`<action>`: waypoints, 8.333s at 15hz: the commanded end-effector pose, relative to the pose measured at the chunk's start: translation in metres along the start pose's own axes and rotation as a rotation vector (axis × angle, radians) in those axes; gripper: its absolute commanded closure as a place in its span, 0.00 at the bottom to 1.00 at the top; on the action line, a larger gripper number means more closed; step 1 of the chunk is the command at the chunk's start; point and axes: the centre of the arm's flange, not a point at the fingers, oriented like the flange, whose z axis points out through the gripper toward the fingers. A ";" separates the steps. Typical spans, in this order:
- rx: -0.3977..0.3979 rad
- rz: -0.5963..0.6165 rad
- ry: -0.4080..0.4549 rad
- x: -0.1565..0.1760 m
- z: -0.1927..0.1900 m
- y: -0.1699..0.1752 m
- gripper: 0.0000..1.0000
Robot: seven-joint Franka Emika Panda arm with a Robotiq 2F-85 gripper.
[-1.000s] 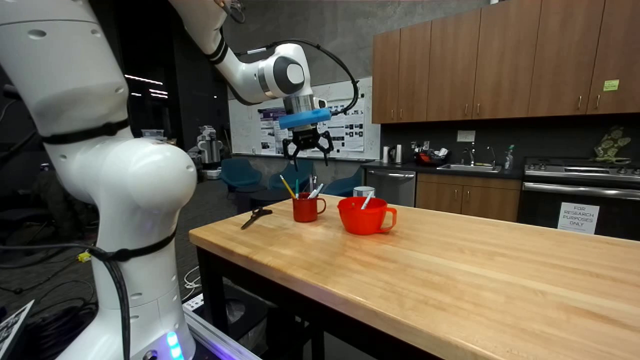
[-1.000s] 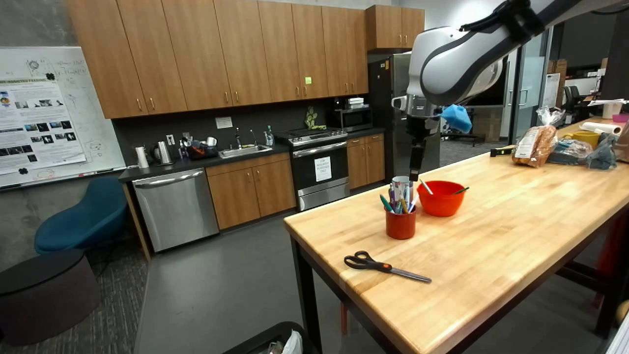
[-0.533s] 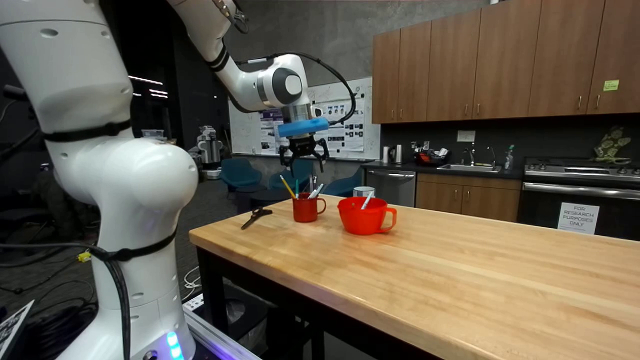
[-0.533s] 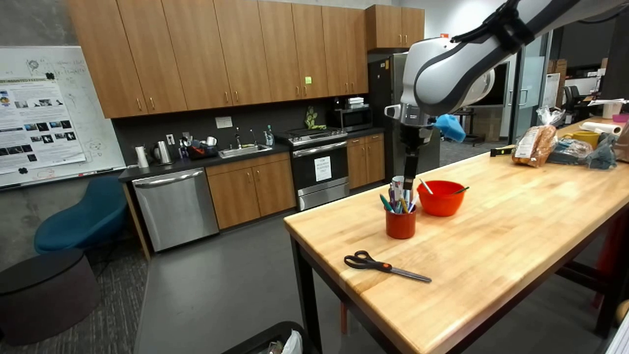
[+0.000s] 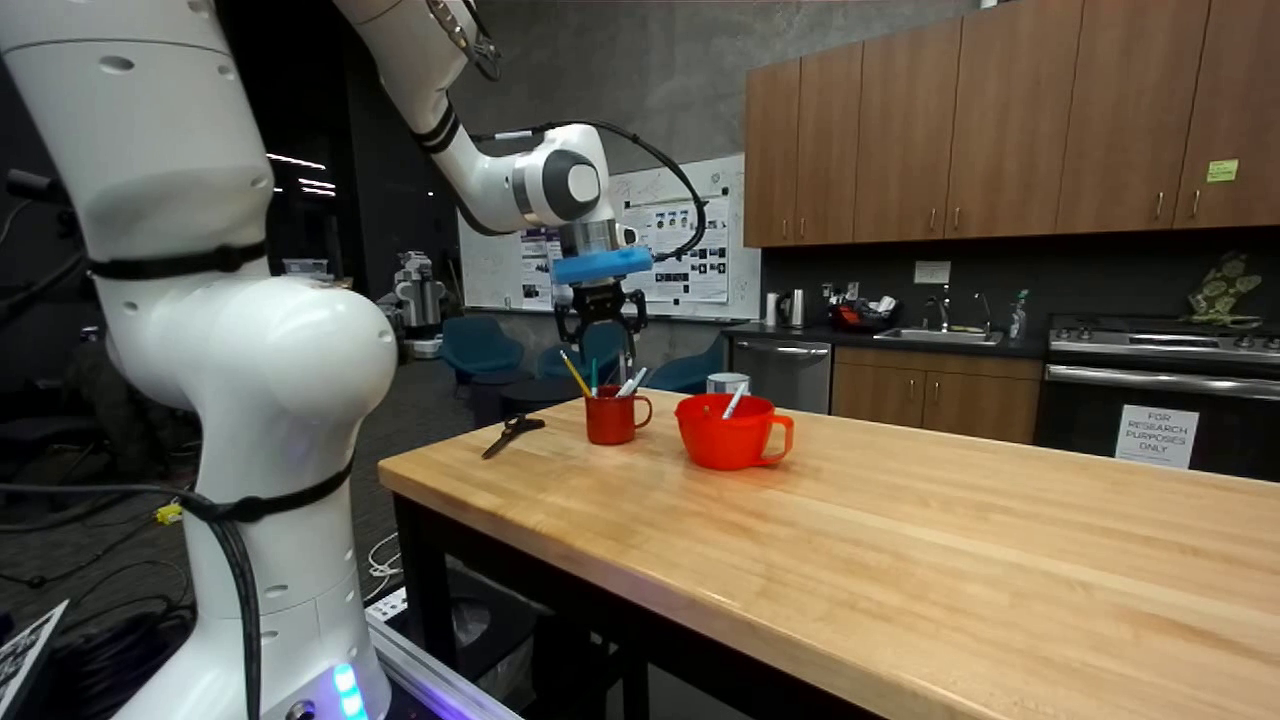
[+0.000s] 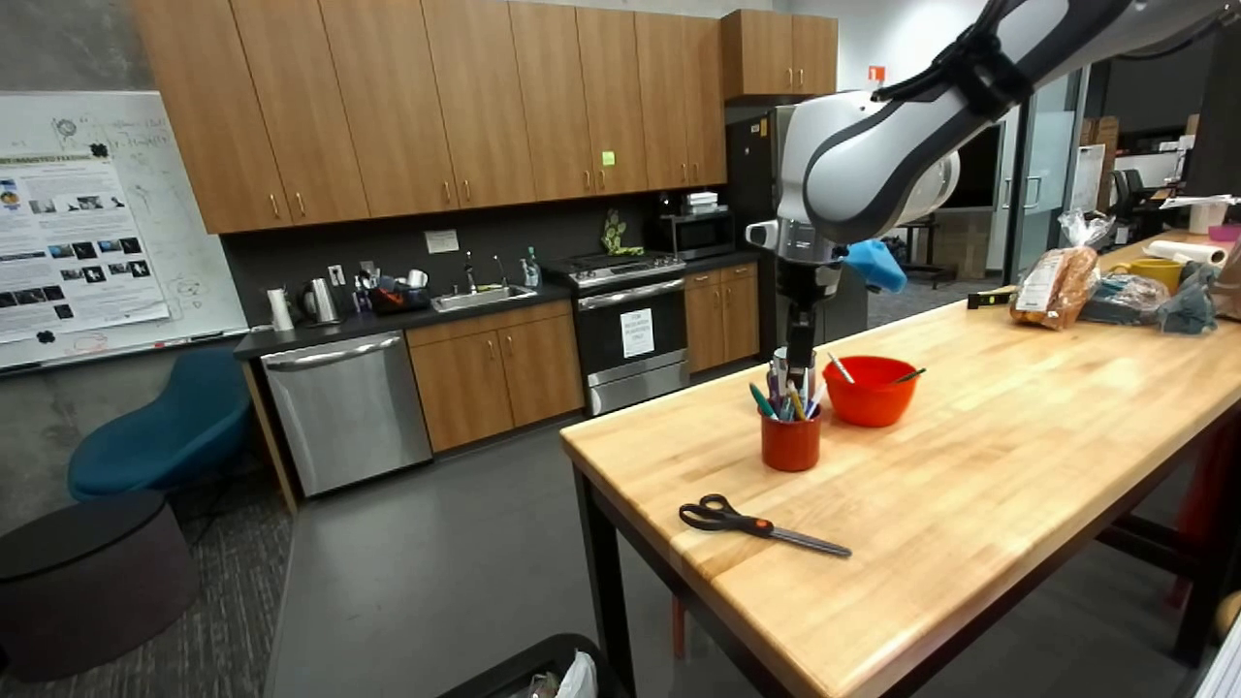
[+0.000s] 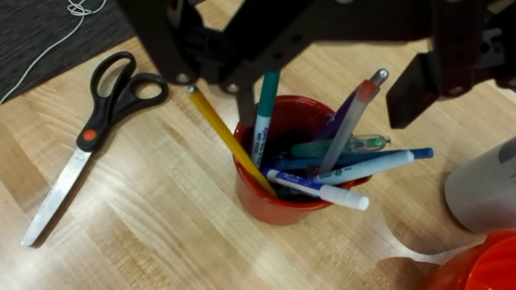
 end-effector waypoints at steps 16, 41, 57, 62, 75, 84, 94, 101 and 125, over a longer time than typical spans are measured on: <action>-0.054 0.017 0.061 -0.006 -0.048 0.015 0.98; -0.117 0.272 0.083 -0.065 -0.069 0.124 0.98; -0.092 0.267 -0.059 -0.044 -0.005 0.114 0.98; -0.112 0.278 -0.095 -0.047 0.001 0.112 0.81; -0.056 0.222 0.021 -0.037 -0.039 0.081 0.00; 0.061 0.116 0.035 -0.017 -0.018 0.048 0.00; 0.070 0.077 0.031 0.005 0.001 0.058 0.00; 0.066 0.072 0.017 0.019 0.011 0.064 0.31; 0.020 0.129 0.073 -0.012 -0.086 0.081 0.97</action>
